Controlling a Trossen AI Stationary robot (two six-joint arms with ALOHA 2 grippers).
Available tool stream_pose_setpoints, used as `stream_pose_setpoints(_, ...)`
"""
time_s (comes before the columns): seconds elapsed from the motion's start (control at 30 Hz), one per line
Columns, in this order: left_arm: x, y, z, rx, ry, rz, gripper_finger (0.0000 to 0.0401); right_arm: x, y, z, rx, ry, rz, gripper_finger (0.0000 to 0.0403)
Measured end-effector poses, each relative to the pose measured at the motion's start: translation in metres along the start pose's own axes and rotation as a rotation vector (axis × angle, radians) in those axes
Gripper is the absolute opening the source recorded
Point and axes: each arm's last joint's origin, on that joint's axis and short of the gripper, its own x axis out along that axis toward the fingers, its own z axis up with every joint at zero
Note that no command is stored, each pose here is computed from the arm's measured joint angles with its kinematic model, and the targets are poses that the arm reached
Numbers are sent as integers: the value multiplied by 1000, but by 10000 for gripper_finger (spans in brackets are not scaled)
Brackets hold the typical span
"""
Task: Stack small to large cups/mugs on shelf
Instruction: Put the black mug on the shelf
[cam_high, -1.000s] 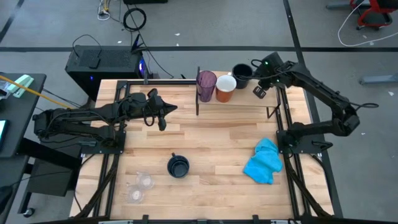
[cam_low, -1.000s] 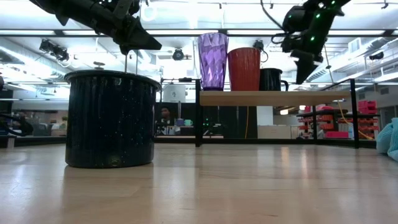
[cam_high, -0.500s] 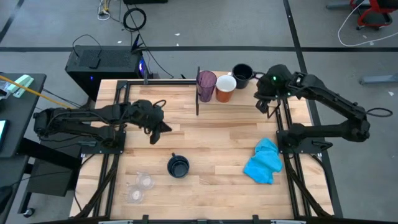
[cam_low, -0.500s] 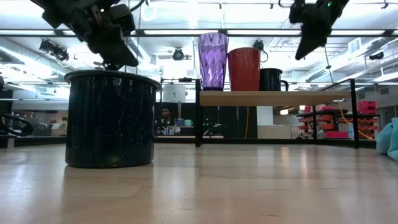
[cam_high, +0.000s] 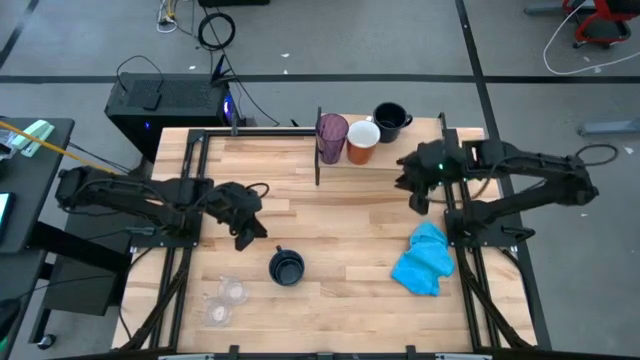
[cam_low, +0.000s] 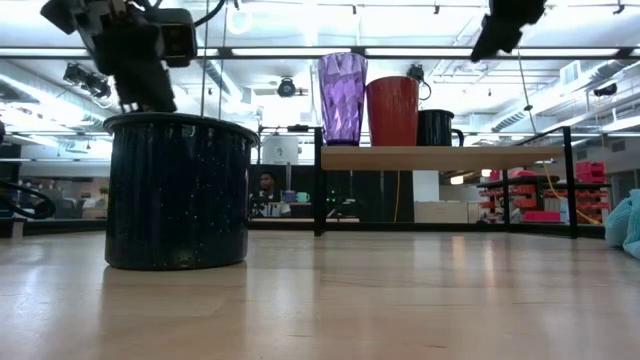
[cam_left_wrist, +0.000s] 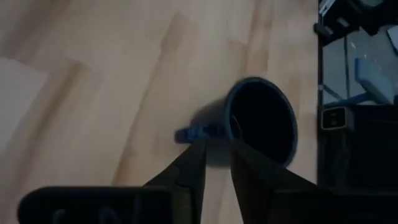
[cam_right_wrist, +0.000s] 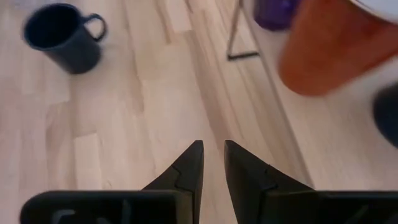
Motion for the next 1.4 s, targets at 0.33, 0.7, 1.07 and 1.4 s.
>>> stream_pose_setpoints(0.33,12,-16,-15,-115,72,13,82,1,43,-1,-126,-74,-1,71)
stream_pose_setpoints(0.7,44,-21,-18,-171,278,138,82,4,64,-2,-189,-94,4,71)
stream_pose_setpoints(1.07,74,-45,-1,-90,431,201,82,4,65,-2,-187,-94,10,71)
stream_pose_setpoints(1.4,108,-70,21,52,486,198,82,4,65,-2,-185,-94,10,71)
